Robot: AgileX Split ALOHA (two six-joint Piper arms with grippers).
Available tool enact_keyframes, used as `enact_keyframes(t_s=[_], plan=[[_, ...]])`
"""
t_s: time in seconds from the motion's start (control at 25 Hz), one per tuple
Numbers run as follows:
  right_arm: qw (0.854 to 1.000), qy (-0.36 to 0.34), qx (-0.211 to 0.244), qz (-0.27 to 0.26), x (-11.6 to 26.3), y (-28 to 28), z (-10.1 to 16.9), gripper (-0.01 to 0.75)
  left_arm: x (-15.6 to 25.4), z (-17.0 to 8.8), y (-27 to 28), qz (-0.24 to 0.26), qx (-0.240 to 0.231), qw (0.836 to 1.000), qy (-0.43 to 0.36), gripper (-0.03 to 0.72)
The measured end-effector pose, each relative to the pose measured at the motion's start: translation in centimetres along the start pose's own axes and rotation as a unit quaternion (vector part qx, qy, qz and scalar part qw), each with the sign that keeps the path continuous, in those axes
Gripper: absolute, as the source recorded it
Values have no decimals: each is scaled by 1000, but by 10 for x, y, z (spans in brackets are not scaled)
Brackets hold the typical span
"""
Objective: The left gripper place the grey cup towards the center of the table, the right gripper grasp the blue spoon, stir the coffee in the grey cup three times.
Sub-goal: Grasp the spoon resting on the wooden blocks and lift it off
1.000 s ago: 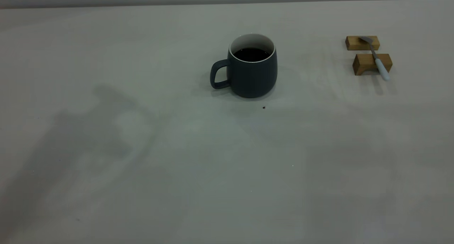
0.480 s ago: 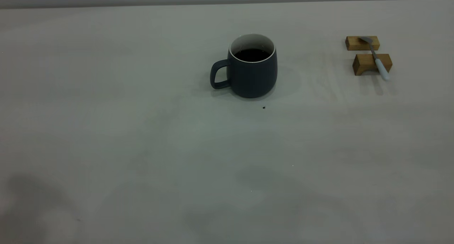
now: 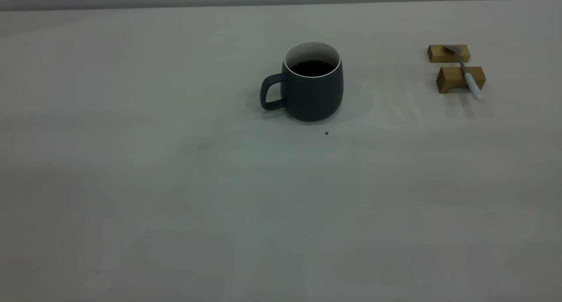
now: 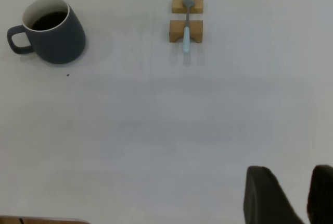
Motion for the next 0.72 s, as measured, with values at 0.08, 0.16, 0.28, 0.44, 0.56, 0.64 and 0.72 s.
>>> enact_keyframes(t_s=[0.08, 0.16, 0.28, 0.44, 0.56, 0.64, 0.72], plan=[[1000, 0, 0, 0, 0, 0, 0, 242, 8, 0, 3, -24, -9, 1000, 14, 297], [1000, 0, 0, 0, 0, 0, 0, 242, 16, 0, 5, -48, -11, 999, 21, 297], [1000, 0, 0, 0, 0, 0, 0, 242, 23, 0, 9, -82, -16, 996, 23, 297], [1000, 0, 0, 0, 0, 0, 0, 242, 30, 0, 15, -122, -23, 992, 23, 297], [1000, 0, 0, 0, 0, 0, 0, 242, 35, 1, 15, -132, -29, 991, 22, 297], [1000, 0, 0, 0, 0, 0, 0, 242, 37, 1, 15, -138, -30, 990, 21, 297], [1000, 0, 0, 0, 0, 0, 0, 242, 39, 0, 16, -144, -28, 989, 21, 297]])
Point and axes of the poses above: a point on each arm's last joint axis where the gripper is mounted, y pointing back along that axis away from the gripper, z along the wrist's bending axis when the last joint is at zero, x = y × z, the point moved 3 cm from there along -y, pointing out along that axis toward the gripper, and after that the axes turned 2 degrees about -y, right-handed, at the moved point
